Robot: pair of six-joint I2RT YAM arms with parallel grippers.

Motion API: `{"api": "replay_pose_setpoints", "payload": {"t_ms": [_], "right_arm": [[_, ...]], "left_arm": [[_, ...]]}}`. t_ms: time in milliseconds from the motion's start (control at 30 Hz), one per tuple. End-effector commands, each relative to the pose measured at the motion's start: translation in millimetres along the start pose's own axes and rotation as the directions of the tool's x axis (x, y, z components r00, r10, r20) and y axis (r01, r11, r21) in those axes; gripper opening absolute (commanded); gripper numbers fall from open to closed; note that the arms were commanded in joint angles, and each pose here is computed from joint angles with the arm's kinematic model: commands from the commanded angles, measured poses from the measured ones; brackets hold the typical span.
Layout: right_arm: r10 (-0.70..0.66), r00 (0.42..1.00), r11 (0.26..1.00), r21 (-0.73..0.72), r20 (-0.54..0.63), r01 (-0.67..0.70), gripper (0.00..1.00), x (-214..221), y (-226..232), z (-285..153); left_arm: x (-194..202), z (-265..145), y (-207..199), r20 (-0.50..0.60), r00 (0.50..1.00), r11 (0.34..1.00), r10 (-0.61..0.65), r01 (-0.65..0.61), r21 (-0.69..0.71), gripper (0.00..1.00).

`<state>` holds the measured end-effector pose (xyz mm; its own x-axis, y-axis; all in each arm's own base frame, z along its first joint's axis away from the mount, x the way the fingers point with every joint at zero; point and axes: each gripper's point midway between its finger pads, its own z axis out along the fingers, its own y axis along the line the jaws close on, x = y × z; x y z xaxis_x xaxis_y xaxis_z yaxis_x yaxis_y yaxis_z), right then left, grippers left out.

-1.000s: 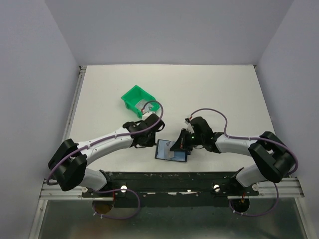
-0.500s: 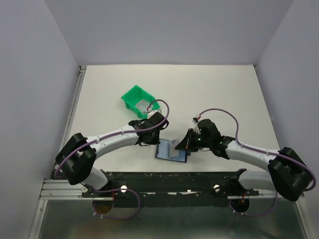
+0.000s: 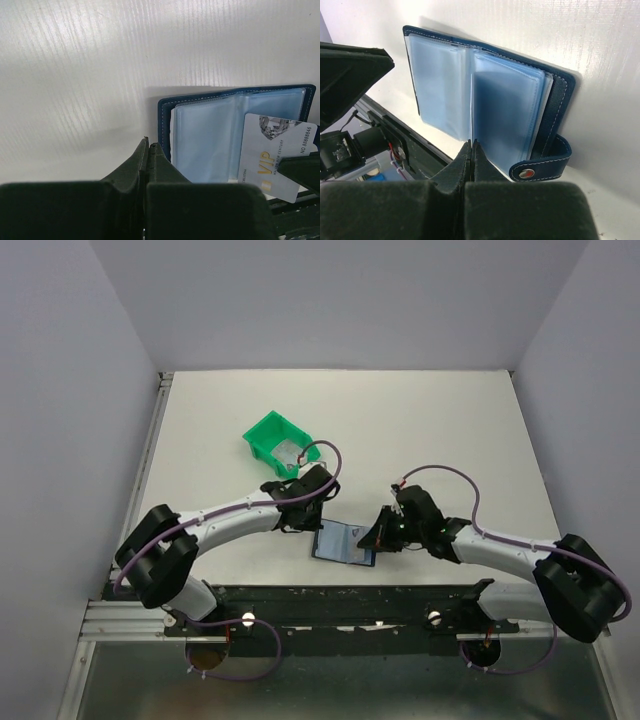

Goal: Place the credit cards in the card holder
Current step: Insert the credit card into the card holder.

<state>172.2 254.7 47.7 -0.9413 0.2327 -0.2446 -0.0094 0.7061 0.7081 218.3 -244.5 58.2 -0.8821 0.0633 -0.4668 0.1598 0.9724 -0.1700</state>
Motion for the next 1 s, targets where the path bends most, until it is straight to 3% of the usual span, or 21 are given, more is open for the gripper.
{"api": "replay_pose_setpoints", "payload": {"t_ms": [0,767,967], "right_arm": [[0.011,1.000,1.000,0.014,0.011,-0.011,0.00,-2,-7,5],[0.036,0.999,0.997,-0.065,-0.040,-0.038,0.00,5,-2,19],[0.042,0.998,0.998,-0.050,-0.049,-0.044,0.00,8,-7,21]], "left_arm": [[4,6,-4,-0.023,1.000,1.000,0.007,-0.006,0.023,0.00],[21,22,-7,-0.094,0.995,1.000,0.013,-0.011,0.024,0.00],[10,9,-3,-0.032,0.999,1.000,-0.003,0.003,0.013,0.00]]}}
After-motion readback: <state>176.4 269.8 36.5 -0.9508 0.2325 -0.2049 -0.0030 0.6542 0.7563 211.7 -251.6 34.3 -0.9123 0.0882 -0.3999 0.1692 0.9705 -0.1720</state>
